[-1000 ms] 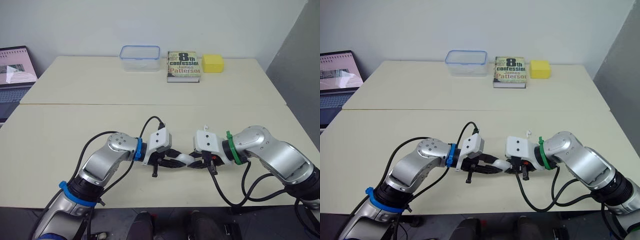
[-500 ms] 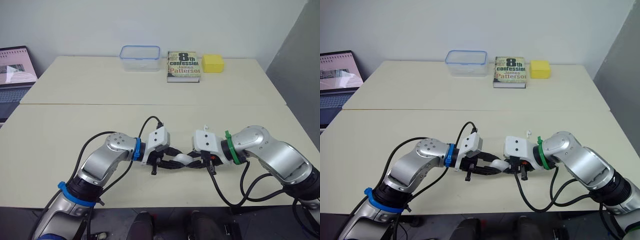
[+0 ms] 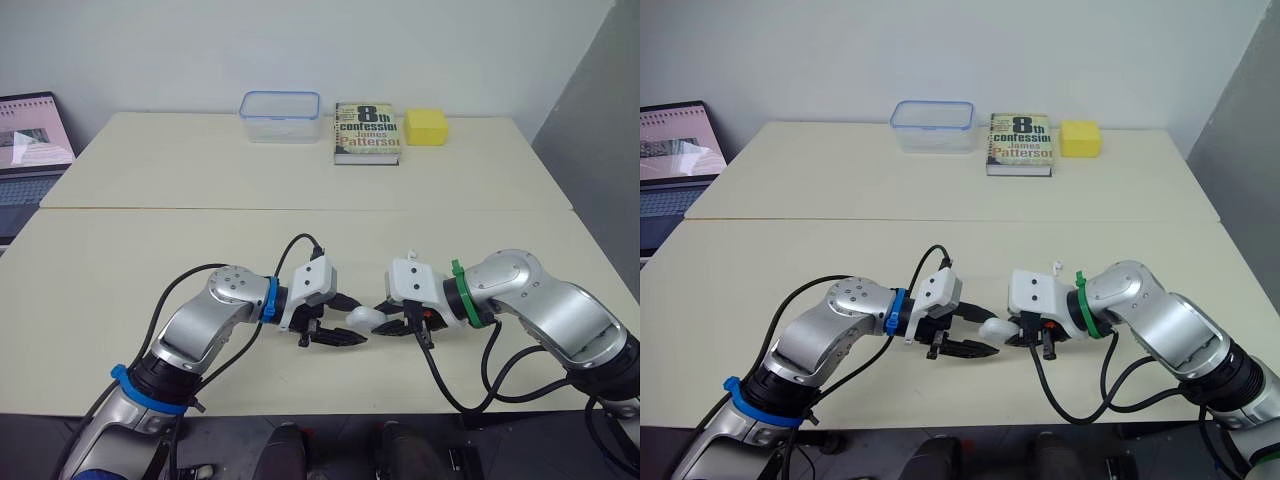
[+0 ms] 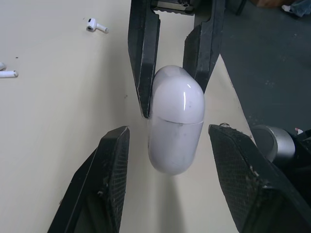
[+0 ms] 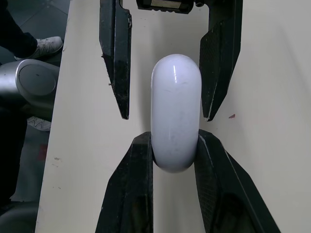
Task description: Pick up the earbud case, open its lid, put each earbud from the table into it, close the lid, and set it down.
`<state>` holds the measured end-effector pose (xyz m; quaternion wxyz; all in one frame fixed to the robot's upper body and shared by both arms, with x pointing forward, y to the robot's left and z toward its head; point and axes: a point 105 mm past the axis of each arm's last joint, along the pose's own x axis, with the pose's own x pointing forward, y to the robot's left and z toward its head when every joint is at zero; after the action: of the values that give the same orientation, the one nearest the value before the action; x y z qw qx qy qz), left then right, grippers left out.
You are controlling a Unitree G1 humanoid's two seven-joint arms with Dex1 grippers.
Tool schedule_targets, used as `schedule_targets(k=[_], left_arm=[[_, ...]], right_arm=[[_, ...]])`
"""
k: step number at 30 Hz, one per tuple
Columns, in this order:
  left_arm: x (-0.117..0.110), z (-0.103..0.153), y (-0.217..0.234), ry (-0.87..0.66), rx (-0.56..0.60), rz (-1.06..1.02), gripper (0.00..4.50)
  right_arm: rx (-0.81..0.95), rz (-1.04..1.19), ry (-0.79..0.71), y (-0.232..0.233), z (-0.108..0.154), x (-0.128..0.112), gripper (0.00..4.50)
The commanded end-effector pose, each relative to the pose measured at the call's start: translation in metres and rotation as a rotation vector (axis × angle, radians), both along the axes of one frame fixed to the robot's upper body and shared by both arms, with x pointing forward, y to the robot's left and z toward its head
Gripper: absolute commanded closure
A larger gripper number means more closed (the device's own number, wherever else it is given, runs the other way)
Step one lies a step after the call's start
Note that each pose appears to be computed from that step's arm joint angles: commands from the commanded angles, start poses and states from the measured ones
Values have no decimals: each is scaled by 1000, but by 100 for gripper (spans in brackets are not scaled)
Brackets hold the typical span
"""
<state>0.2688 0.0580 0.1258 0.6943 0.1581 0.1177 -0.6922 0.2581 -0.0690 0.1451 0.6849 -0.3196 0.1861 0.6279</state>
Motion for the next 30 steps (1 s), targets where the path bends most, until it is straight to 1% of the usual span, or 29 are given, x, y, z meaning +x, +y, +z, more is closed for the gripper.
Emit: schedule_targets(k=[1,5,8,11,13,21,23,24,28,29,30], left_arm=[[0,9,-1,-24,-30,-13,180],[-1,8,-2,-18,-33,-16,180],[0,8,-5,-11,-43,-3,242],[0,8,-5,-9,-44,0,334],[0,7,-5,-10,-41,2,369],[-1,5,-4,-6,-30,0,369],[-1,4,-3,1,-29,7,369],[-1,3,-3,3,-32,15,369],[0,4,-2,20,-55,52,369],[-1,4,-1,27,-66,57,369],[-3,3,1,31,-78,53,369]], right_arm=[[17,32,-51,2,11,-3,375],[18,33,-51,2,10,-3,375],[18,35,-51,2,10,-3,375],[16,37,-52,1,10,-4,375],[13,38,-53,1,9,-4,375],[6,41,-46,1,9,-5,375],[-13,49,-60,-3,10,-4,300],[-21,49,-65,-4,11,-4,269],[-39,5,-114,-14,18,6,123],[-45,-9,-127,-19,22,9,93],[-50,-21,-142,-24,26,12,88]])
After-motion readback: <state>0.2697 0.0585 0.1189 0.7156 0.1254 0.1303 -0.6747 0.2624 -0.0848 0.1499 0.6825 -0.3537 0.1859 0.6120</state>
